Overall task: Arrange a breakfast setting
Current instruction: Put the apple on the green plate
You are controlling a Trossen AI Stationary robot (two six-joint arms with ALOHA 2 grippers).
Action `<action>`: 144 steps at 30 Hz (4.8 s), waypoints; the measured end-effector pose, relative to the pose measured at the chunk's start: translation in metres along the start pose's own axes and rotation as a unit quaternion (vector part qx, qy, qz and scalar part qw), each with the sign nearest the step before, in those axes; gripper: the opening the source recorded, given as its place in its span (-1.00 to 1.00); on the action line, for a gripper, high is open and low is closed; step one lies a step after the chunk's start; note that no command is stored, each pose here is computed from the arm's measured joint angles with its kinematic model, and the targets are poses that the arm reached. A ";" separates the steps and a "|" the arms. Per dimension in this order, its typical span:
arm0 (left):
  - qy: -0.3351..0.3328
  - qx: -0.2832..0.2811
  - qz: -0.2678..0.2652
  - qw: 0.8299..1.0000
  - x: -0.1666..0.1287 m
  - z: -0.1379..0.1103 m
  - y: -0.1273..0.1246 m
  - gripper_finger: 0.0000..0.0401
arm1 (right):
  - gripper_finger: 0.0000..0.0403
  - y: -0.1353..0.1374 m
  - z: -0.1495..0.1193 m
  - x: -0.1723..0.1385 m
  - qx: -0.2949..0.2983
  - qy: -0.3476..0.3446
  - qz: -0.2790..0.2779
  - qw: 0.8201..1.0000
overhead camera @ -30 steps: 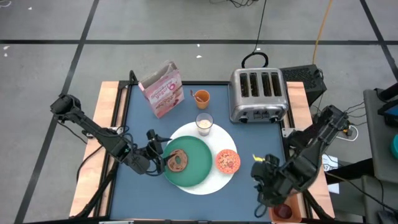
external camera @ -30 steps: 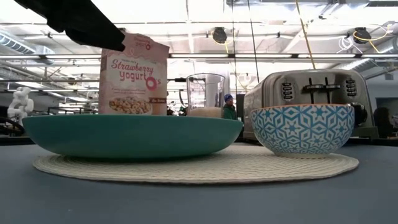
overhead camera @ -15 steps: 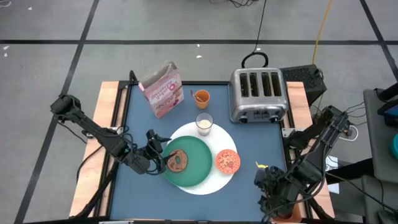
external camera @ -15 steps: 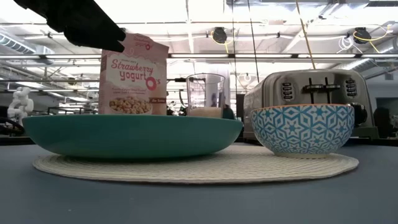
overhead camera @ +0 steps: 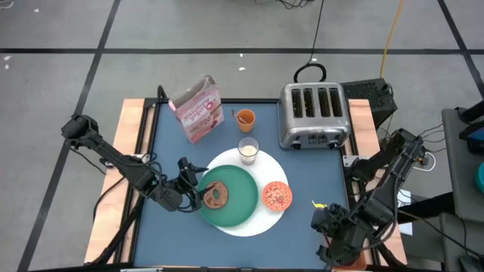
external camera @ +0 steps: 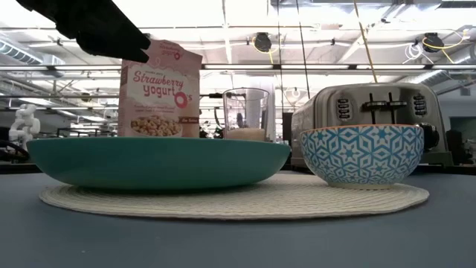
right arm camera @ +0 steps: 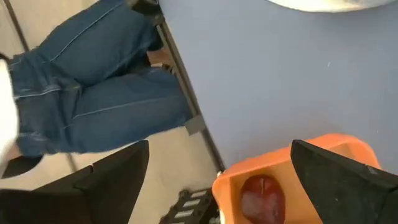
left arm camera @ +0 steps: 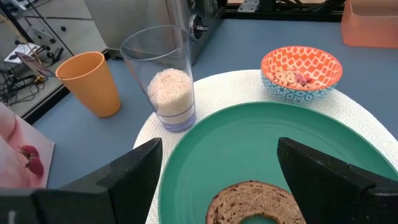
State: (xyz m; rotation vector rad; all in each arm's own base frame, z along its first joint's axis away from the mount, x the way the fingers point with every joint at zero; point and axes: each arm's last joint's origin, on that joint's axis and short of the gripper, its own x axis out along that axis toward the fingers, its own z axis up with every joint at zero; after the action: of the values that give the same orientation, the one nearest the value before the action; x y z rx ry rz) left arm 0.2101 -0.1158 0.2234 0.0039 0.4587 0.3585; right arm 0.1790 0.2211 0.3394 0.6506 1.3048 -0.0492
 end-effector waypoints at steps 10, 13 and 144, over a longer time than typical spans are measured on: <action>-0.002 0.014 -0.023 1.000 -0.009 -0.004 -0.008 0.60 | 0.91 0.009 -0.040 0.019 -0.012 0.020 -0.038 0.999; -0.003 0.019 -0.032 0.999 -0.013 -0.005 -0.011 0.60 | 0.91 0.004 -0.051 0.021 0.003 0.028 -0.081 0.996; -0.003 0.001 -0.038 0.999 -0.015 -0.006 -0.013 0.60 | 0.55 -0.001 -0.120 0.135 -0.031 0.024 -0.317 0.948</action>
State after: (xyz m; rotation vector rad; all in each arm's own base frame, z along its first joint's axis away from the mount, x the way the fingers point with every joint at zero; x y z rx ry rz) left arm 0.1996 -0.1330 0.2235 -0.0101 0.4521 0.2841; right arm 0.1128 0.3199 0.2038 0.1571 1.5127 -0.5173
